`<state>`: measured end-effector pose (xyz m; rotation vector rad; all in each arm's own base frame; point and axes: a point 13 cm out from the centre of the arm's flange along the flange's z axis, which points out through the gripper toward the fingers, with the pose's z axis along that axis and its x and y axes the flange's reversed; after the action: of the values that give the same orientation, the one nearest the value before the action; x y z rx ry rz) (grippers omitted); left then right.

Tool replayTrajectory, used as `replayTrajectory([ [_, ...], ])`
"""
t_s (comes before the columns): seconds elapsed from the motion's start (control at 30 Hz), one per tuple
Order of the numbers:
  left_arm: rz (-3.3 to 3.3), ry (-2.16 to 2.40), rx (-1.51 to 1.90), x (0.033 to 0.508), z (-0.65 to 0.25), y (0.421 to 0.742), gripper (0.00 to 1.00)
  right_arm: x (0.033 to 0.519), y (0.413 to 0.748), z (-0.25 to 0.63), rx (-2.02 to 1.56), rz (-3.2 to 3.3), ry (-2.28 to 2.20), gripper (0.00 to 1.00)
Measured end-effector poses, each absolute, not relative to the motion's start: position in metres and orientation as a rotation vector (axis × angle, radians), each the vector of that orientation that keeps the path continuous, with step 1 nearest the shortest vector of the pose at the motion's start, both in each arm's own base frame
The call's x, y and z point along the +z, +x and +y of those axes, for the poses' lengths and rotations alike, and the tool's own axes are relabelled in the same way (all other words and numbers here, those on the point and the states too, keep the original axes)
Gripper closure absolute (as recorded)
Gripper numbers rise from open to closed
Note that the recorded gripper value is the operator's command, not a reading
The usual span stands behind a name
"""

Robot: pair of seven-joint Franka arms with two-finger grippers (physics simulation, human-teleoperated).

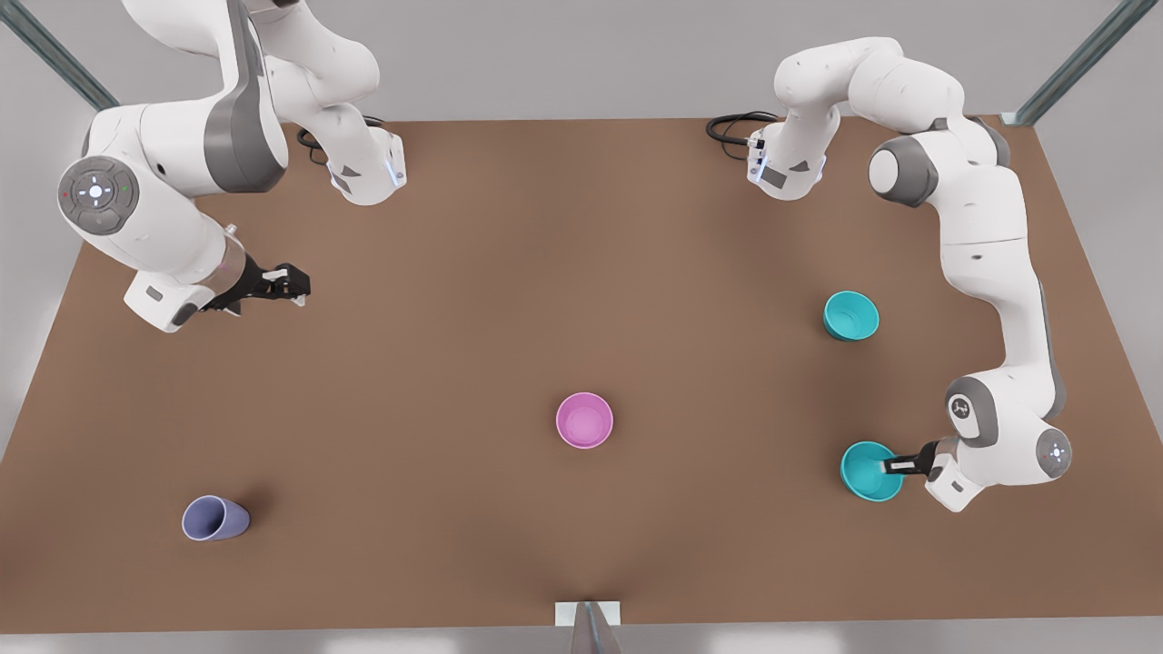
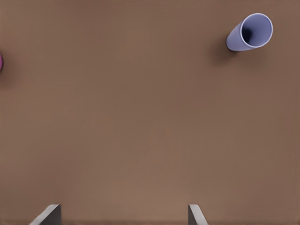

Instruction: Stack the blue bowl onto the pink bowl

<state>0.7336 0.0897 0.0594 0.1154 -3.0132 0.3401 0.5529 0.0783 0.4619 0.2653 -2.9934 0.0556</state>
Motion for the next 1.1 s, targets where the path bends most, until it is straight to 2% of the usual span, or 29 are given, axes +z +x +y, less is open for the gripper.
replayTrajectory([
  [0.1, -3.020, 0.135, 0.398, 0.069, 0.077, 0.739, 0.79, 0.461, 0.553, 0.077, 0.055, -2.990, 0.273, 0.00],
  [0.17, -3.044, 0.100, 0.409, 0.111, 0.048, 0.749, 0.79, 0.460, 0.553, 0.076, 0.054, -2.987, 0.276, 0.00],
  [0.27, -3.009, -0.035, 0.429, 0.149, -0.066, 0.747, 0.79, 0.458, 0.553, 0.075, 0.053, -2.982, 0.281, 0.00],
  [0.4, -2.969, -0.326, 0.376, 0.183, -0.312, 0.696, 0.79, 0.457, 0.552, 0.075, 0.051, -2.979, 0.289, 0.00],
  [0.5, -2.971, -0.305, 0.361, 0.179, -0.396, 0.663, 0.79, 0.455, 0.551, 0.075, 0.050, -2.974, 0.295, 0.00],
  [0.77, -2.962, 0.041, 0.373, 0.135, -0.453, 0.640, 0.79, 0.454, 0.551, 0.075, 0.045, -2.970, 0.306, 0.00],
  [1.1, -2.896, 0.377, 0.381, 0.121, -0.462, 0.637, 0.79, 0.453, 0.551, 0.075, 0.043, -2.966, 0.312, 0.00],
])
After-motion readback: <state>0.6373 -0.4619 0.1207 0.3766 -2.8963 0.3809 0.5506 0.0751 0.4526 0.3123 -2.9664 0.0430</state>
